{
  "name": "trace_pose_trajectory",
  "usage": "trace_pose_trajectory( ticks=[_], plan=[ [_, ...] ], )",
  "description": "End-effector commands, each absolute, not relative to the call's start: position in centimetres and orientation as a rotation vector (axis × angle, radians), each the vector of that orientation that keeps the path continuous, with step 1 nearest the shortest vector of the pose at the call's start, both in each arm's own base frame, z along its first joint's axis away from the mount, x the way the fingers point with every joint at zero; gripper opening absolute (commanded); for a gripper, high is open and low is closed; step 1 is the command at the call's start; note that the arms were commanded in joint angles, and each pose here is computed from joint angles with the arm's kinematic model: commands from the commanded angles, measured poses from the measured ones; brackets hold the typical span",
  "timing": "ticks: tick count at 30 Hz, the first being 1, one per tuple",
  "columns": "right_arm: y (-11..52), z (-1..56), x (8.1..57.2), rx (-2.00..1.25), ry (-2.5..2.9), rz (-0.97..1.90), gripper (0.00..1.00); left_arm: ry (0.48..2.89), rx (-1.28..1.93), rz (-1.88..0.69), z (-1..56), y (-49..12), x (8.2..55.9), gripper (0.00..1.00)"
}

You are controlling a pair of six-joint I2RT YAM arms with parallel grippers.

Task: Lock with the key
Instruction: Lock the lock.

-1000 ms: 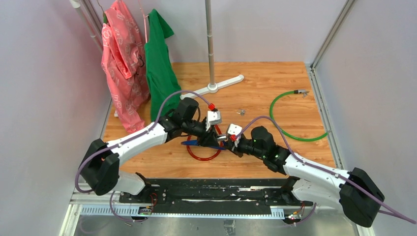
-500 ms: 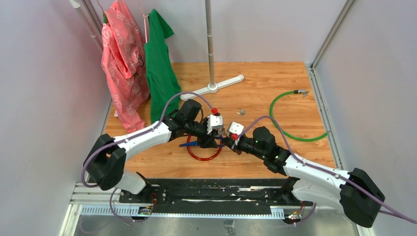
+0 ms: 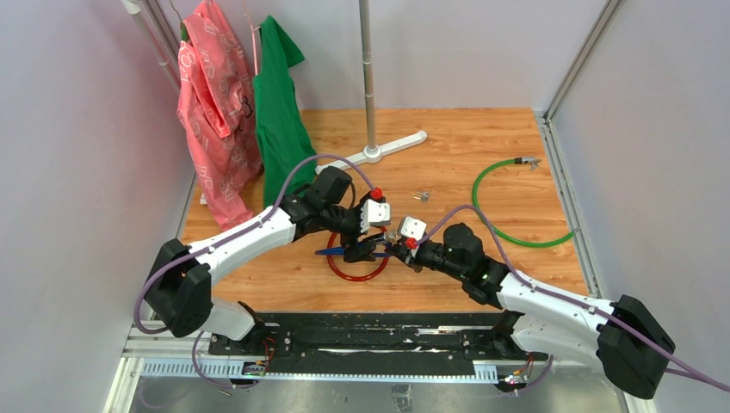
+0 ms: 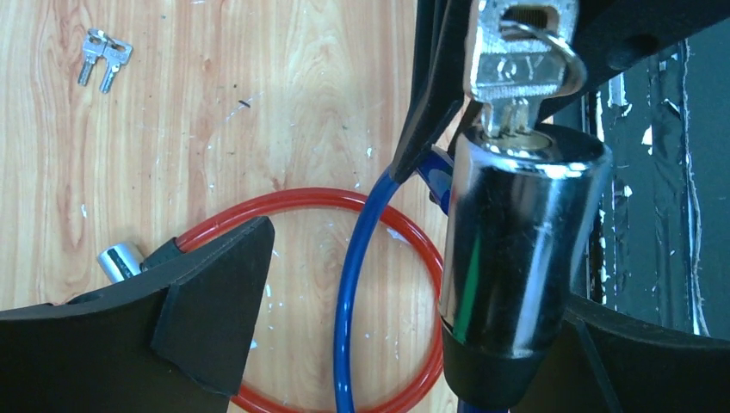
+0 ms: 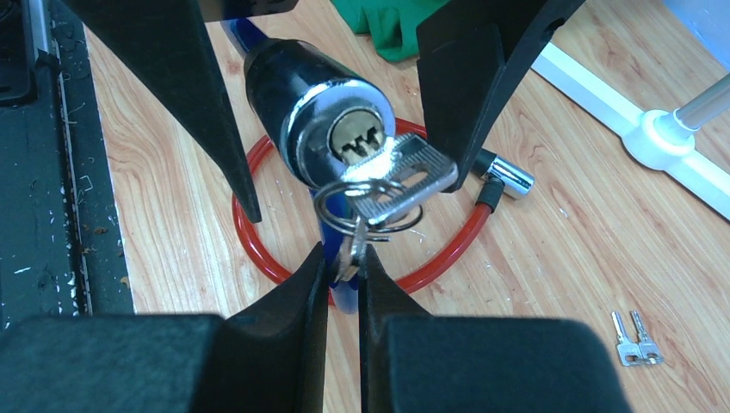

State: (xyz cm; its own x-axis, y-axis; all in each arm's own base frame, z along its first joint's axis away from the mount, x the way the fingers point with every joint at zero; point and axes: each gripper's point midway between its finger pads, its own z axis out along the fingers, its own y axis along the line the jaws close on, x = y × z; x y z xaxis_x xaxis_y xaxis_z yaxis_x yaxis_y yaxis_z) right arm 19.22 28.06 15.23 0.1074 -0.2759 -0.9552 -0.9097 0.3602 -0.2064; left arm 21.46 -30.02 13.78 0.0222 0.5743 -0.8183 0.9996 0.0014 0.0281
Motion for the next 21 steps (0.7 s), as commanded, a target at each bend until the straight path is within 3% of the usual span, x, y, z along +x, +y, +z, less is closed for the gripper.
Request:
trace_pose_trajectory(
  ticks=[1,21],
  plan=[
    [28.4,15.6,19.3,-1.154,1.396,0.669,0.00,1.620,1.680,-0.783,14.6,-29.1,21.5,1.00],
    [27.9,14.0,20.7,-1.092,1.519,0.650,0.00,1.591,1.639,-0.685,19.0,-28.7,22.6,1.00]
  ],
)
